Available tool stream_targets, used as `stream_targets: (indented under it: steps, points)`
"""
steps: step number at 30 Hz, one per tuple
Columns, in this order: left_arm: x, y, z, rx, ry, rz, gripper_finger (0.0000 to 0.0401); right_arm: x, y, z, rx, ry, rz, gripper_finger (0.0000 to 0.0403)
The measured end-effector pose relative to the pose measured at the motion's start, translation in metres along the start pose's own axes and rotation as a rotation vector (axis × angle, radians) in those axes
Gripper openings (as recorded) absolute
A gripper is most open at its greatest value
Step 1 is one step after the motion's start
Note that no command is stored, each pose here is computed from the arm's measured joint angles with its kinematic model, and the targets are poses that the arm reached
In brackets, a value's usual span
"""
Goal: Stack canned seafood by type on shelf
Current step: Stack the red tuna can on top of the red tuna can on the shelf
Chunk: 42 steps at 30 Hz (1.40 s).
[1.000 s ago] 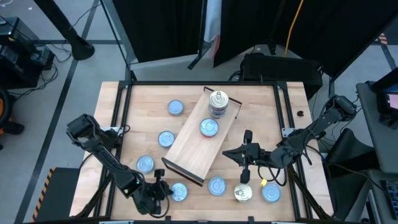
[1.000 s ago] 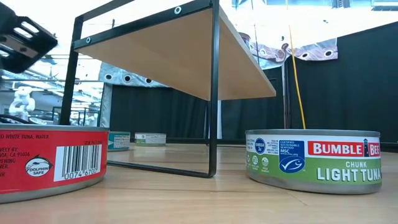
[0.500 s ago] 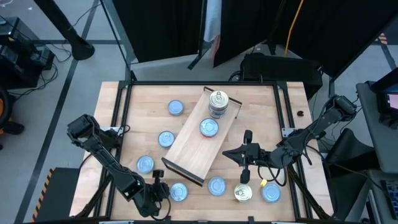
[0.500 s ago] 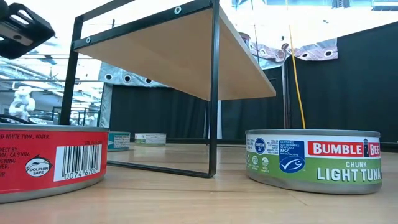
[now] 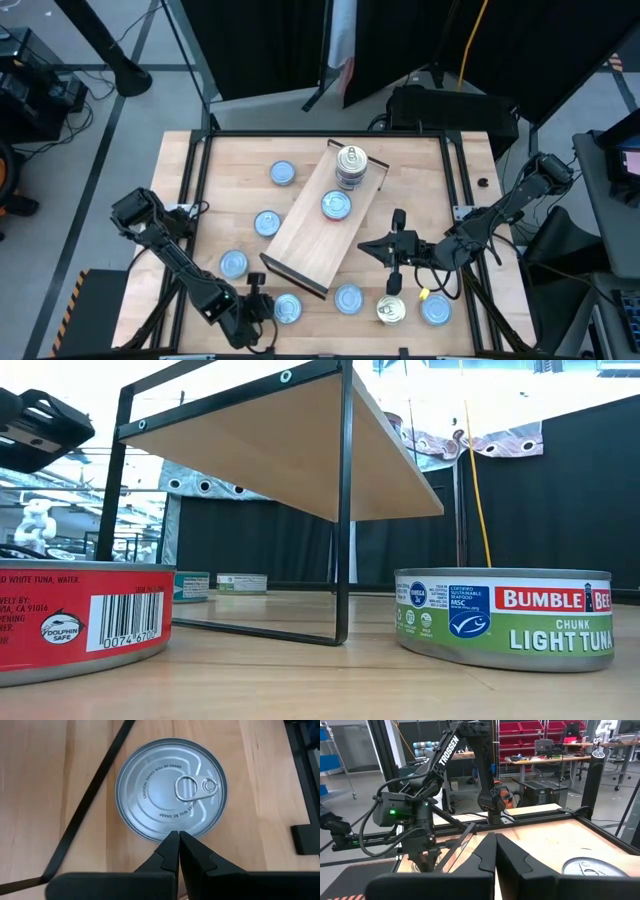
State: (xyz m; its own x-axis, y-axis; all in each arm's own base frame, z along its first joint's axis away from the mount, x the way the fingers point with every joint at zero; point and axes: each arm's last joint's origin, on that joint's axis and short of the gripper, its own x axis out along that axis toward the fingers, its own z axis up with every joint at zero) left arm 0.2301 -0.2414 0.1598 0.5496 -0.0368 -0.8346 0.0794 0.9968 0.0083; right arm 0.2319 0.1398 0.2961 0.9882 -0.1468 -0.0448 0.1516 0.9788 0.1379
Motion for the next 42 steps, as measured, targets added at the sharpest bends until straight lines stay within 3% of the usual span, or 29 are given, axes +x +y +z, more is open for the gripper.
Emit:
stream_targets:
  steps: [42]
  points:
    - [0.0095, -0.002, -0.0066, -0.019, 0.064, -0.017, 0.0015, 0.0, 0.0001, 0.0, 0.0, 0.0, 0.001, 0.0]
